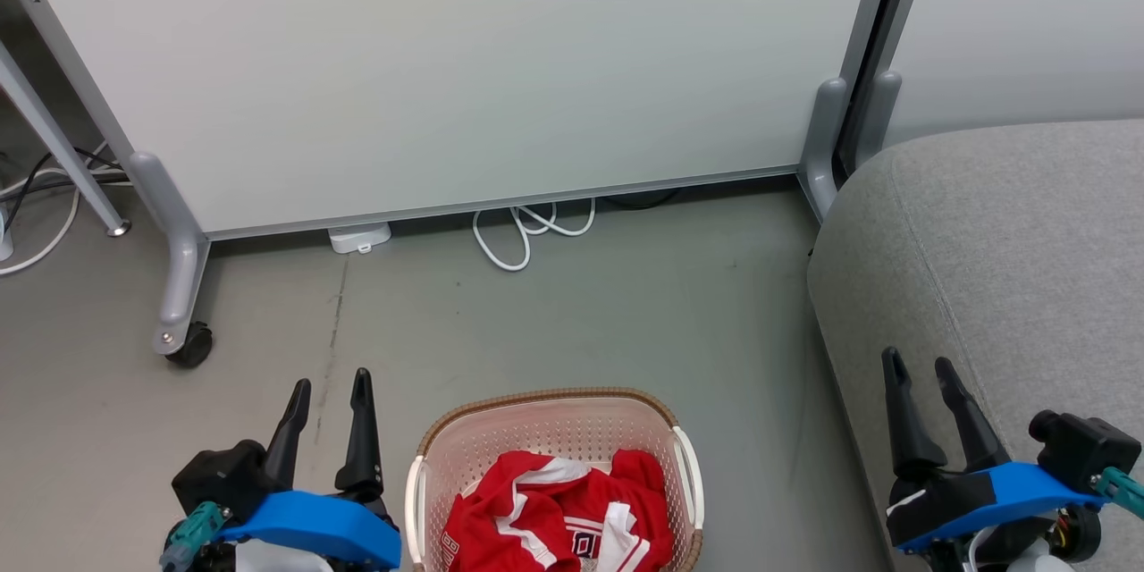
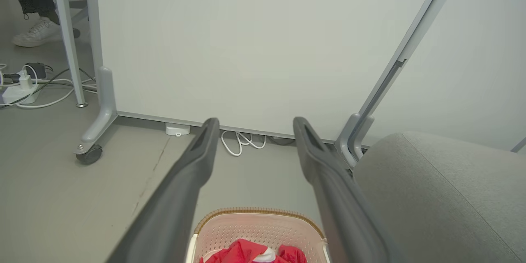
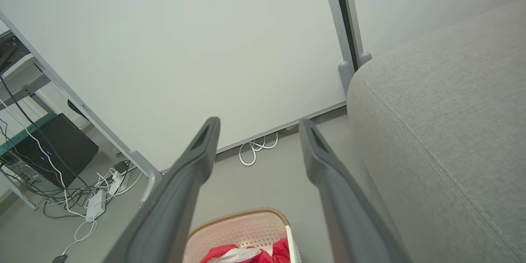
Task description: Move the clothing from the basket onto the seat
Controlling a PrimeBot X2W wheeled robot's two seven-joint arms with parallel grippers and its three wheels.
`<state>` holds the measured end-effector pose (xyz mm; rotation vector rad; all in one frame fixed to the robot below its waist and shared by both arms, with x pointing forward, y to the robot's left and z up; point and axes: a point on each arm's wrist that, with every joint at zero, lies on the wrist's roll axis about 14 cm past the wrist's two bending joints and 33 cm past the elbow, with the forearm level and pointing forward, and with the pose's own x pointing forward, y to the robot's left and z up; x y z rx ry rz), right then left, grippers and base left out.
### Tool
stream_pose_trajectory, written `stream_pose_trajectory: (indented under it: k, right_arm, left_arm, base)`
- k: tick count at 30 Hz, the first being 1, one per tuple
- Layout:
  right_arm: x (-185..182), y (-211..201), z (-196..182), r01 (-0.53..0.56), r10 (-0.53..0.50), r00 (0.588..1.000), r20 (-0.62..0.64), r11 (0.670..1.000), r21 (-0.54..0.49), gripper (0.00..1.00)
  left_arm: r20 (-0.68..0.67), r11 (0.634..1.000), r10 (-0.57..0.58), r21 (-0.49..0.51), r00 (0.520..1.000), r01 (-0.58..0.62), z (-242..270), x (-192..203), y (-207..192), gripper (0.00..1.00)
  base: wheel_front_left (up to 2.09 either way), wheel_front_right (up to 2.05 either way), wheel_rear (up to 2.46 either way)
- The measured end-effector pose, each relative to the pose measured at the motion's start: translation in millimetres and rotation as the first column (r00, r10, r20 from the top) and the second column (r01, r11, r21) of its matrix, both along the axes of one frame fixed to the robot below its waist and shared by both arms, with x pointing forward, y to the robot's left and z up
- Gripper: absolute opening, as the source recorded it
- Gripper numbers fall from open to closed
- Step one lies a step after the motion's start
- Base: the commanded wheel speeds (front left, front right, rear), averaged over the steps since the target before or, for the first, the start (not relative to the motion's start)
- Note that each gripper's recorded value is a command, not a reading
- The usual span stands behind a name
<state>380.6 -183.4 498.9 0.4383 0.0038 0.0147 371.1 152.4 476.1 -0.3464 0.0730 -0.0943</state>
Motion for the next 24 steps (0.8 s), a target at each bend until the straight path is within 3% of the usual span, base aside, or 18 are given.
stream_pose_trajectory:
  k: [24]
  right_arm:
    - [-1, 0, 6, -0.021, 0.026, 1.0, 0.016, 0.967, -0.253, 1.0]
  left_arm:
    - [0.048, 0.986, -0.056, 0.162, 0.997, 0.048, 3, -3, -11, 1.0]
  base:
    - [0.0, 0.0, 0.0]
